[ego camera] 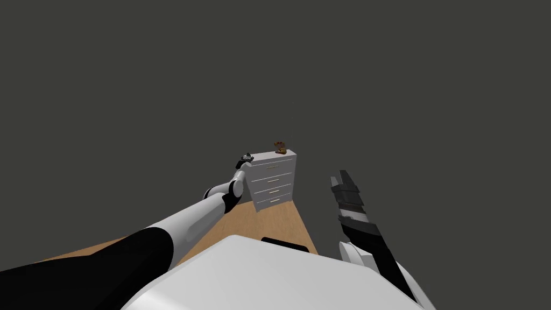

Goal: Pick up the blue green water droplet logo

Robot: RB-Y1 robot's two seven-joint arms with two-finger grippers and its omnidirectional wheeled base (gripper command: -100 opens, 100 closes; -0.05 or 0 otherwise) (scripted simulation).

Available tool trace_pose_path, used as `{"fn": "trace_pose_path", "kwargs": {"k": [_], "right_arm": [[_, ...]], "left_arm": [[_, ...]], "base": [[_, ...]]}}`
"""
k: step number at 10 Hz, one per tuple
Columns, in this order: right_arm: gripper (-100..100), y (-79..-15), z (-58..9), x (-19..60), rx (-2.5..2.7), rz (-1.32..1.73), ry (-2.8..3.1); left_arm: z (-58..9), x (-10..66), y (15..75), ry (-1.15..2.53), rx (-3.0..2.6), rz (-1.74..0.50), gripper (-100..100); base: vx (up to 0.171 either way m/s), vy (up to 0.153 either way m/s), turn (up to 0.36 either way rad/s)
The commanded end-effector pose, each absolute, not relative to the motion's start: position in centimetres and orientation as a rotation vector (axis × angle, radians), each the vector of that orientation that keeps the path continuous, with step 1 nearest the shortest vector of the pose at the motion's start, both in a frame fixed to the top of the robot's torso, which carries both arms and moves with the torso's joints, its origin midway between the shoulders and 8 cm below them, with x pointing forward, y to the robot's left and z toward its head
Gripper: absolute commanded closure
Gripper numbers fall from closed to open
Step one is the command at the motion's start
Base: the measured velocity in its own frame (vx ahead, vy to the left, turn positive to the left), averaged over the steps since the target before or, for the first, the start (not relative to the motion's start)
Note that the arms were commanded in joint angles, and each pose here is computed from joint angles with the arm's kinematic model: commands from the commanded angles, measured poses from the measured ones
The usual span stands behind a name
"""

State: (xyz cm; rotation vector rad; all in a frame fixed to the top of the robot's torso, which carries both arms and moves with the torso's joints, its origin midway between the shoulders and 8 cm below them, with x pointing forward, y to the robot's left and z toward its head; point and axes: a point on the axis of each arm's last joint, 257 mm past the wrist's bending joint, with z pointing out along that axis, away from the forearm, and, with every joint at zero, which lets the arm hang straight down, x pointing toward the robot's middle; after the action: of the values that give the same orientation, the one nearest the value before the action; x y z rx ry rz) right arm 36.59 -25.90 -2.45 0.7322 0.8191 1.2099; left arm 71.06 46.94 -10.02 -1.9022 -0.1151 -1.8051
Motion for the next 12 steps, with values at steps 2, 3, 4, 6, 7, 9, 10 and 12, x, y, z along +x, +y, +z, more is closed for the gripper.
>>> {"fn": "trace_pose_path", "kwargs": {"k": [2, 3, 4, 6, 7, 9, 10, 12], "right_arm": [[0, -25.9, -2.5, 36.6, 0.732, 1.210, 0.819], [0, -25.9, -2.4, 36.6, 0.732, 1.210, 0.819], [0, -25.9, -2.4, 36.6, 0.732, 1.210, 0.819], [0, -25.9, -2.4, 36.6, 0.732, 1.210, 0.819], [0, -25.9, -2.5, 36.6, 0.732, 1.210, 0.819], [0, -25.9, -2.5, 36.6, 0.732, 1.210, 0.819], [0, -25.9, -2.5, 36.6, 0.732, 1.210, 0.819], [0, -25.9, -2.5, 36.6, 0.732, 1.210, 0.819]], "left_arm": [[-9.8, 69.6, 50.5, -0.153, -1.883, -1.774, -100], [-9.6, 68.4, 53.5, -0.189, -1.865, -1.749, -100], [-9.6, 68.4, 53.5, -0.189, -1.865, -1.749, -100], [-9.4, 67.1, 56.3, -0.224, -1.847, -1.725, -100], [-9.0, 65.7, 59.2, -0.258, -1.827, -1.701, -100], [-8.9, 64.4, 61.5, -0.291, -1.813, -1.681, -100], [-8.6, 64.3, 61.9, -0.292, -1.807, -1.679, -100], [-8.2, 62.7, 64.5, -0.324, -1.785, -1.656, -100]], "base": [[-0.019, -0.004, -0.091], [-0.052, -0.010, -0.407], [-0.044, -0.004, -0.182], [-0.037, -0.006, -0.182], [-0.031, -0.009, -0.288], [-0.032, -0.012, -0.186], [-0.033, -0.012, -0.135], [-0.033, -0.009, -0.215]]}}
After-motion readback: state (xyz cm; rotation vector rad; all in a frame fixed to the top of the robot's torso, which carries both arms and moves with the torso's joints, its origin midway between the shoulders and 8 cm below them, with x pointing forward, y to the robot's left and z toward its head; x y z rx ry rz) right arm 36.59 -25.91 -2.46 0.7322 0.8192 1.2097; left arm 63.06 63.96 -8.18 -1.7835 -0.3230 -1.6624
